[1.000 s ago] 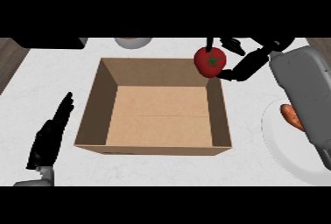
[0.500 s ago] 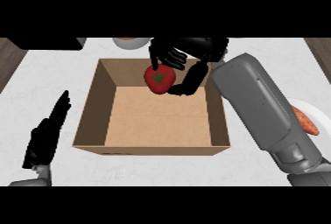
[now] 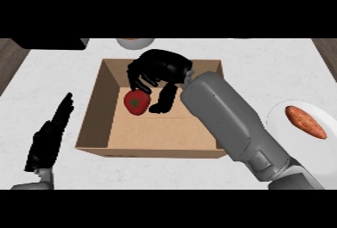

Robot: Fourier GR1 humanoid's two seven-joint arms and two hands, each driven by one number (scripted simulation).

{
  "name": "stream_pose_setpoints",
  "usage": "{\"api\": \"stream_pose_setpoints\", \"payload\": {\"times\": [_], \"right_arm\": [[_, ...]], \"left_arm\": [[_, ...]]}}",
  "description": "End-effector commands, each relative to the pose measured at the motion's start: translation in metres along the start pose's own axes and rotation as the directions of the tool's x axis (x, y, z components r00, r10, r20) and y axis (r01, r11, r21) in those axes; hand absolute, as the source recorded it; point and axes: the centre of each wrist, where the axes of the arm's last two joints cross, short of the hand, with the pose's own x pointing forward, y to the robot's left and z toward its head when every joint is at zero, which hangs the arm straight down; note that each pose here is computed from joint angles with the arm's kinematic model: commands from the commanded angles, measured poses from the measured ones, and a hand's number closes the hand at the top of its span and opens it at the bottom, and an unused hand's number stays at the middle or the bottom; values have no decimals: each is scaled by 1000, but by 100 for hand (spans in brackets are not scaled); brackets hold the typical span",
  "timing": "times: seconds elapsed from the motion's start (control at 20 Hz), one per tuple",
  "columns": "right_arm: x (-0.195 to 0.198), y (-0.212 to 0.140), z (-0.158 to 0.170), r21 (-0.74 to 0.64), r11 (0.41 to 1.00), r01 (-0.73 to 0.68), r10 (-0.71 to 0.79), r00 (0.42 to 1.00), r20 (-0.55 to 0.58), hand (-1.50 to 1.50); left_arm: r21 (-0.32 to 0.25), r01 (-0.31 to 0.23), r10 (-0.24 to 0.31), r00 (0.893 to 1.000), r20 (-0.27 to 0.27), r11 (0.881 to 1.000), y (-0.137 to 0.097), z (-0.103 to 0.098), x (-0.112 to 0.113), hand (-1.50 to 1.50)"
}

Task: Pick the tomato from the plate and place it in the cardboard box

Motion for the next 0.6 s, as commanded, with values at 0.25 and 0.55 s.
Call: {"api": "stream_pose_setpoints", "payload": {"times": [0.25, 0.55], "right_arm": [[-11, 33, -15, -11, 996, 83, -84, 993, -77, -150], [-24, 42, 2, -235, 908, 346, -357, 934, -3, -150]], "left_arm": [[-34, -17, 18, 1000, 18, 999, -23, -6, 0, 0], [-21, 0, 1, 1000, 12, 1000, -6, -14, 2, 0]]}}
